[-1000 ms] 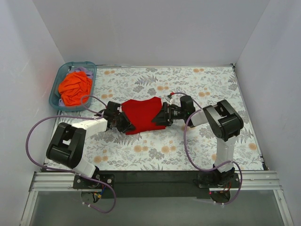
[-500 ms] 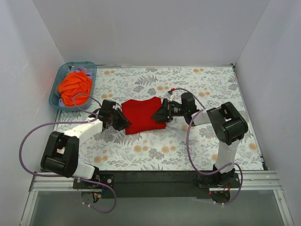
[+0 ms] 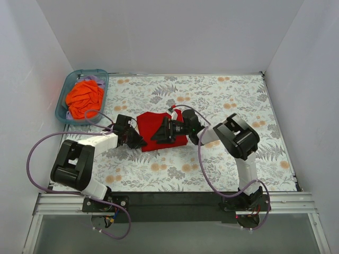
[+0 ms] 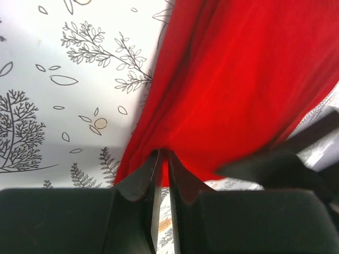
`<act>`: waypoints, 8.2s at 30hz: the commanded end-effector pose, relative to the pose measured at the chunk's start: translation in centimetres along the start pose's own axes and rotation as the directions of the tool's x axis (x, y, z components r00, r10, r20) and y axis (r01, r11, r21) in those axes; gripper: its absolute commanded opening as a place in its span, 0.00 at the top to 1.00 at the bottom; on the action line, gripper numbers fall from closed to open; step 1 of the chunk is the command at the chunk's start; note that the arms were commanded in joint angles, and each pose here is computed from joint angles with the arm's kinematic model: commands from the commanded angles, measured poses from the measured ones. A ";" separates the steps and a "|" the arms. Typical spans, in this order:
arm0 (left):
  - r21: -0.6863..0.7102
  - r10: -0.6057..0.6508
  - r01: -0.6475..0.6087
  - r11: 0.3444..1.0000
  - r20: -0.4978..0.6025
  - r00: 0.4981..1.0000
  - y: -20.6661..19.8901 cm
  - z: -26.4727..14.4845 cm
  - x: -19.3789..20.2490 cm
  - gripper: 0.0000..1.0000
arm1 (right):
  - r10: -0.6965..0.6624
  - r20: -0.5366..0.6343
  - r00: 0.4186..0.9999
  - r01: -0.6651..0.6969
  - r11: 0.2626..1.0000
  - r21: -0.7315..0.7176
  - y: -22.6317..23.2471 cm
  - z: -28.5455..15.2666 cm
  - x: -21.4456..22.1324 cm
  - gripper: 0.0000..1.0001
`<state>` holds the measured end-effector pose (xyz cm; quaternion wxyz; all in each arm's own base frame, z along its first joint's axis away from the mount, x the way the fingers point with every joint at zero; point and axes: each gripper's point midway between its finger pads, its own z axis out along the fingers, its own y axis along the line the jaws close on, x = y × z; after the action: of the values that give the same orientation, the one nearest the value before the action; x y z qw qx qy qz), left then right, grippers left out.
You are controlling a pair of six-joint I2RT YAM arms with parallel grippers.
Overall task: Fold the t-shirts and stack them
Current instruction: Neatly place the folded tshirt to the corner, then reset both grippers
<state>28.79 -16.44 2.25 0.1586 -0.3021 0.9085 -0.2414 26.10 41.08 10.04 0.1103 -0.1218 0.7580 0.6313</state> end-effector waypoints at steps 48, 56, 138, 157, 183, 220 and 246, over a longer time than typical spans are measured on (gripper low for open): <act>-0.074 0.233 -0.221 0.972 0.383 0.894 -7.3 -2.4 -16.5 0.63 | -0.200 0.293 0.935 0.057 0.900 0.431 -7.5 -11.4 -17.2 0.02; -0.212 0.318 -0.239 0.947 0.552 0.771 -2.9 -10.8 -15.6 0.47 | -0.215 0.256 0.942 0.044 0.839 0.543 -4.6 -15.8 -10.9 0.02; -0.237 0.312 -0.220 0.946 0.496 0.810 1.9 -10.2 -11.7 0.38 | -0.500 -0.080 0.862 0.141 0.084 0.986 -14.4 -34.5 -20.6 0.34; -0.246 0.321 -0.229 0.942 0.459 0.828 2.2 -9.1 -11.3 0.38 | -0.388 -0.339 0.857 0.322 -0.110 0.940 -19.7 -31.2 -20.1 0.45; -0.309 0.335 -0.223 0.925 0.383 0.861 4.4 -6.9 -10.4 0.38 | -0.253 -0.554 0.793 0.359 -0.541 0.760 -24.5 -37.7 -28.2 0.99; -0.022 0.245 -0.291 0.957 0.604 0.759 -3.4 -21.7 -9.4 0.15 | -0.567 -0.095 0.818 0.048 -0.096 0.994 4.2 -37.4 -13.7 0.04; -0.006 0.084 -0.113 0.994 0.702 0.707 1.9 -28.3 -6.2 0.12 | -0.866 0.295 0.404 -0.078 0.289 0.954 12.8 -41.9 1.1 0.02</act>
<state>20.12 -1.89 26.18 0.5090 -0.3116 0.7922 -0.1274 19.90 1.61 27.54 0.6466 0.0355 0.7614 0.0308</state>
